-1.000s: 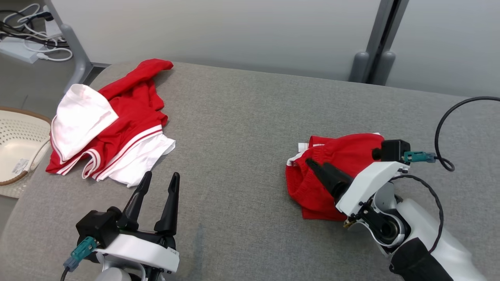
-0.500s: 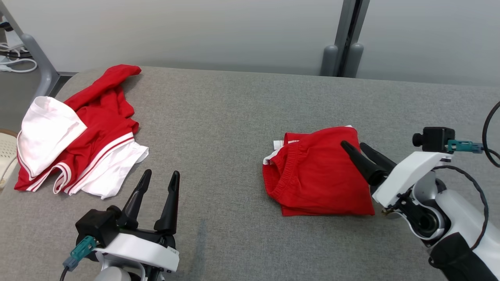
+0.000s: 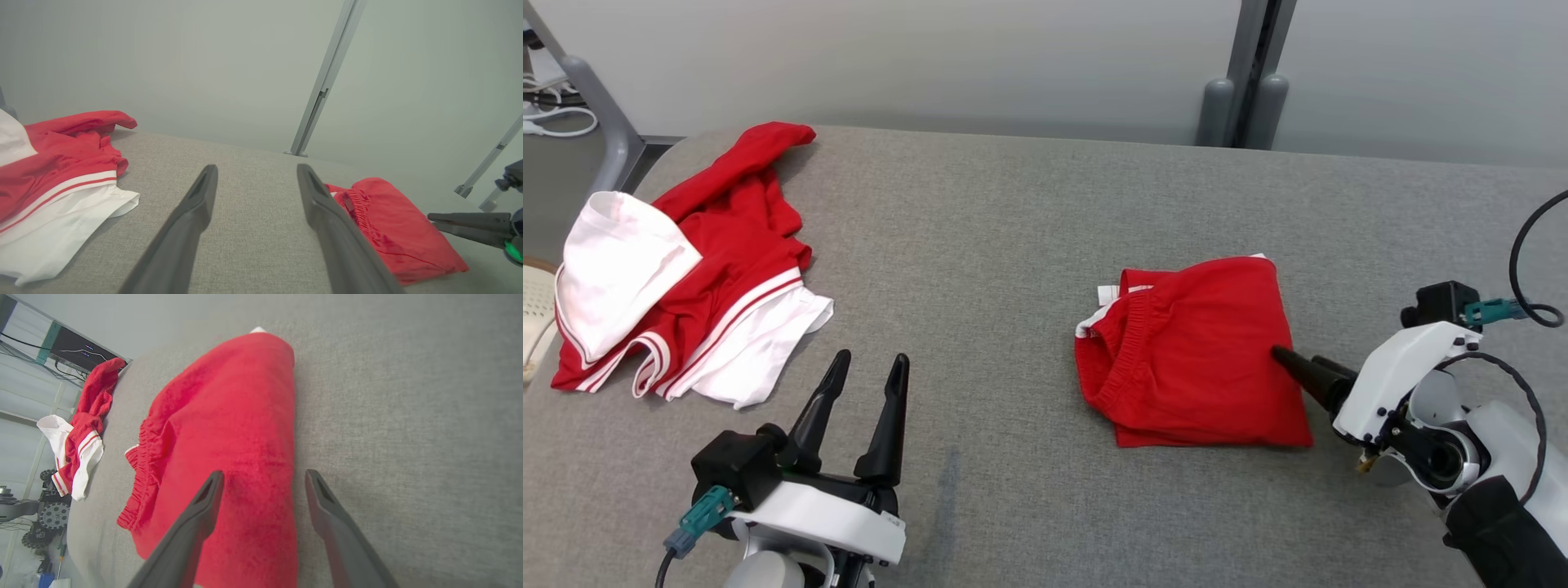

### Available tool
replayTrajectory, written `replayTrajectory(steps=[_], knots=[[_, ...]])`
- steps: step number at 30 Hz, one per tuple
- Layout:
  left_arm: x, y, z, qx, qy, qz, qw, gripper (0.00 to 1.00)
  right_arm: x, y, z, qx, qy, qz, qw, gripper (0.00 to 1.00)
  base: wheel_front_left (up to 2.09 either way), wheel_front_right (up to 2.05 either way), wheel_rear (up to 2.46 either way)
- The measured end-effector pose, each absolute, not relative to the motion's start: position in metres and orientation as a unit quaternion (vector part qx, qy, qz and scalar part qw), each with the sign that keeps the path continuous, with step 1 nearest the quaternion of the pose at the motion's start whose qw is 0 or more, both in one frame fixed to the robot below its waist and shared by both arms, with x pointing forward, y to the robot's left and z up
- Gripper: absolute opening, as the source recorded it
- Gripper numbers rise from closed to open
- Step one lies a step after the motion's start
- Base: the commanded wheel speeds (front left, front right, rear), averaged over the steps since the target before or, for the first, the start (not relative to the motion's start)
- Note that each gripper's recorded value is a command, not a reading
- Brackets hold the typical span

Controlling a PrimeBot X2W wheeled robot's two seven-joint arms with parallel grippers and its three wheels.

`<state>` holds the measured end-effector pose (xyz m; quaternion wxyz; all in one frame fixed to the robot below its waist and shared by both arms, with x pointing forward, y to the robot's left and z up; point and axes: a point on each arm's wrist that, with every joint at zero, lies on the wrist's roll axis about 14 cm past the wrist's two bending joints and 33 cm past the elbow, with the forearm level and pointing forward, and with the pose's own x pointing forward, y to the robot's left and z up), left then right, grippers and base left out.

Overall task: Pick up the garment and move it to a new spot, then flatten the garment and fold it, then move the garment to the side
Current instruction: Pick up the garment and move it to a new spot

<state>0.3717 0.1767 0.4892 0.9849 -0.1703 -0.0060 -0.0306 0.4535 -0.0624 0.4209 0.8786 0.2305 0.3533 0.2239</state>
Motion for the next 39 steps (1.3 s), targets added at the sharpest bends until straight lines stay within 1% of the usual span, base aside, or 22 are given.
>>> replayTrajectory(steps=[5, 14, 15, 16, 17, 19, 22, 29, 30, 39], knots=[[0.369, 0.182, 0.486, -0.169, -0.003, -0.022, 0.985, 1.0, 0.445, -0.054, 0.4, 0.23, 0.427, 0.223, 0.846, 1.0, 0.0, 0.0, 0.0], [0.367, 0.19, 0.484, -0.167, 0.001, -0.01, 0.986, 1.0, 0.448, -0.043, 0.394, 0.22, 0.491, 0.232, 0.81, 1.0, 0.0, 0.0, 0.0], [0.367, 0.19, 0.484, -0.167, 0.001, -0.009, 0.986, 1.0, 0.447, -0.041, 0.394, 0.219, 0.497, 0.234, 0.807, 0.88, 0.0, 0.0, 0.0], [0.367, 0.191, 0.483, -0.167, 0.001, -0.008, 0.986, 1.0, 0.446, -0.037, 0.394, 0.221, 0.498, 0.239, 0.804, 0.12, 0.0, 0.0, 0.0], [0.367, 0.191, 0.483, -0.167, 0.002, -0.007, 0.986, 1.0, 0.447, -0.035, 0.396, 0.224, 0.496, 0.241, 0.804, 0.0, 0.0, 0.0, 0.0], [0.367, 0.192, 0.483, -0.167, 0.001, -0.005, 0.986, 1.0, 0.447, -0.032, 0.398, 0.225, 0.493, 0.246, 0.804, 0.0, 0.0, 0.0, 0.0], [0.368, 0.193, 0.483, -0.167, 0.001, -0.006, 0.986, 1.0, 0.451, -0.033, 0.404, 0.225, 0.477, 0.25, 0.812, 0.0, 0.0, 0.0, 0.0], [0.378, 0.179, 0.486, -0.168, -0.001, -0.028, 0.985, 1.0, 0.465, -0.059, 0.417, 0.224, 0.436, 0.229, 0.841, 0.0, 0.0, 0.0, 0.0], [0.378, 0.179, 0.486, -0.168, -0.001, -0.028, 0.985, 1.0, 0.465, -0.059, 0.417, 0.224, 0.436, 0.229, 0.841, 0.0, 0.0, 0.0, 0.0], [0.4, 0.142, 0.492, -0.164, -0.007, -0.091, 0.982, 1.0, 0.481, -0.118, 0.431, 0.211, 0.396, 0.177, 0.876, 0.0, 0.0, 0.0, 0.0]])
